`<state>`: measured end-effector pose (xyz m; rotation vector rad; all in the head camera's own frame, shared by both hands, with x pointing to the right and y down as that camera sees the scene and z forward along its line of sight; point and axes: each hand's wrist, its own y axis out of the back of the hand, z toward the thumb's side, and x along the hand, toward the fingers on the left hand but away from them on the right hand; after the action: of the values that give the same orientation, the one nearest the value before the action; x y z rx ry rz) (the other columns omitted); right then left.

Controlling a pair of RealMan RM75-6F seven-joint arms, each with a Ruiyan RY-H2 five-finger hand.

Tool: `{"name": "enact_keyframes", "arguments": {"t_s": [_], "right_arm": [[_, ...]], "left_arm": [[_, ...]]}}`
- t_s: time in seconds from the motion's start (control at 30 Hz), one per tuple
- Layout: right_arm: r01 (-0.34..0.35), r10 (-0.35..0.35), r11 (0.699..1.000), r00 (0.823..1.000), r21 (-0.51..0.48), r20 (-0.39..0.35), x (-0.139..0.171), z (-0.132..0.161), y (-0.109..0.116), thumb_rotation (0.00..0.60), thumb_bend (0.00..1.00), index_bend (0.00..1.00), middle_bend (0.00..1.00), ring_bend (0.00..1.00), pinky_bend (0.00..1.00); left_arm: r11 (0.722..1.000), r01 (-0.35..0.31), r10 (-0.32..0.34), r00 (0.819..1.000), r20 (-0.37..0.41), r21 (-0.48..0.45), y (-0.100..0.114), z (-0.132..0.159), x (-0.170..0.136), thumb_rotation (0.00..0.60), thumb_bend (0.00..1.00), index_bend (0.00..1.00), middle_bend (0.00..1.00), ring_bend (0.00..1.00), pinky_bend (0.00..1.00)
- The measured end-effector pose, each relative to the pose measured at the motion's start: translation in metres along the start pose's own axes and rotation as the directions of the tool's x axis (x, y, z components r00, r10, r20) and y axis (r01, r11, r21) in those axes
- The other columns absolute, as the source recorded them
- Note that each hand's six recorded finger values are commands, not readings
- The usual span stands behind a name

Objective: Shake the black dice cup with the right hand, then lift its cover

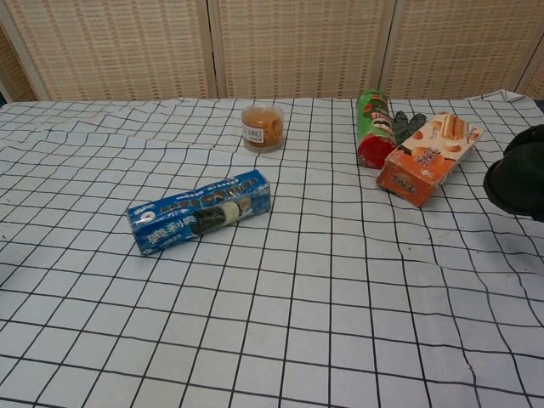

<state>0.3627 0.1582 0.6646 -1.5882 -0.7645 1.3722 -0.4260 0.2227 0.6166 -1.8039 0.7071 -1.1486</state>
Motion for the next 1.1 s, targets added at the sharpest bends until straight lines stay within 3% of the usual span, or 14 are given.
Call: {"name": "enact_keyframes", "arguments": {"t_s": [0.13,0.33,0.43,0.53,0.63,0.77,0.87,1.0,1.1], "right_arm": [[-0.003,0.003,1.000,1.000,0.020,-0.016,-0.002,0.016,0.008,0.600,0.34,0.61,0.49,0.40,0.71],[0.045,-0.069,0.983,0.988,-0.178,-0.135,0.003,0.075,0.050,0.600,0.34,0.61,0.50,0.41,0.72],[0.043,-0.081,0.974,0.983,-0.222,-0.165,0.007,0.091,0.063,0.600,0.34,0.61,0.50,0.41,0.72],[0.006,-0.029,0.986,0.990,-0.166,-0.137,0.006,0.082,0.053,0.600,0.34,0.61,0.50,0.41,0.72],[-0.064,0.062,0.997,0.997,-0.042,-0.051,0.003,0.054,0.027,0.600,0.34,0.61,0.50,0.42,0.72],[-0.174,0.167,0.981,0.983,0.084,0.078,0.001,0.015,-0.006,0.600,0.34,0.62,0.50,0.42,0.73],[-0.183,0.173,0.979,0.979,0.094,0.106,-0.001,0.007,-0.008,0.600,0.34,0.62,0.50,0.42,0.73],[-0.104,0.105,0.994,0.994,0.021,-0.010,-0.002,0.047,0.014,0.600,0.33,0.61,0.50,0.42,0.73],[-0.034,0.025,0.996,0.992,-0.077,-0.123,0.002,0.086,0.043,0.600,0.34,0.61,0.50,0.42,0.73]], "left_arm": [[1.000,0.001,-0.001,1.000,-0.005,-0.001,0.000,-0.001,0.000,0.600,0.58,0.31,0.39,0.43,0.62],[1.000,0.006,-0.006,1.000,0.005,0.005,-0.002,0.002,0.000,0.600,0.58,0.31,0.39,0.43,0.62],[1.000,0.007,-0.007,1.000,0.003,0.005,-0.002,0.001,0.000,0.600,0.58,0.31,0.39,0.43,0.62],[1.000,0.003,-0.003,1.000,-0.002,-0.001,-0.001,0.000,0.000,0.600,0.58,0.31,0.39,0.43,0.62],[1.000,0.000,0.000,1.000,-0.003,-0.001,0.000,-0.001,0.000,0.600,0.58,0.31,0.39,0.43,0.62],[1.000,0.002,-0.002,1.000,-0.003,-0.005,0.000,-0.001,0.001,0.600,0.58,0.31,0.39,0.43,0.62],[1.000,0.003,-0.003,1.000,-0.001,0.002,-0.001,0.000,0.001,0.600,0.58,0.31,0.39,0.43,0.62],[1.000,0.006,-0.006,1.000,0.001,0.000,-0.001,0.000,0.001,0.600,0.58,0.31,0.39,0.43,0.62],[1.000,0.007,-0.007,1.000,0.000,0.003,-0.001,0.000,0.001,0.600,0.58,0.31,0.39,0.43,0.62]]}}
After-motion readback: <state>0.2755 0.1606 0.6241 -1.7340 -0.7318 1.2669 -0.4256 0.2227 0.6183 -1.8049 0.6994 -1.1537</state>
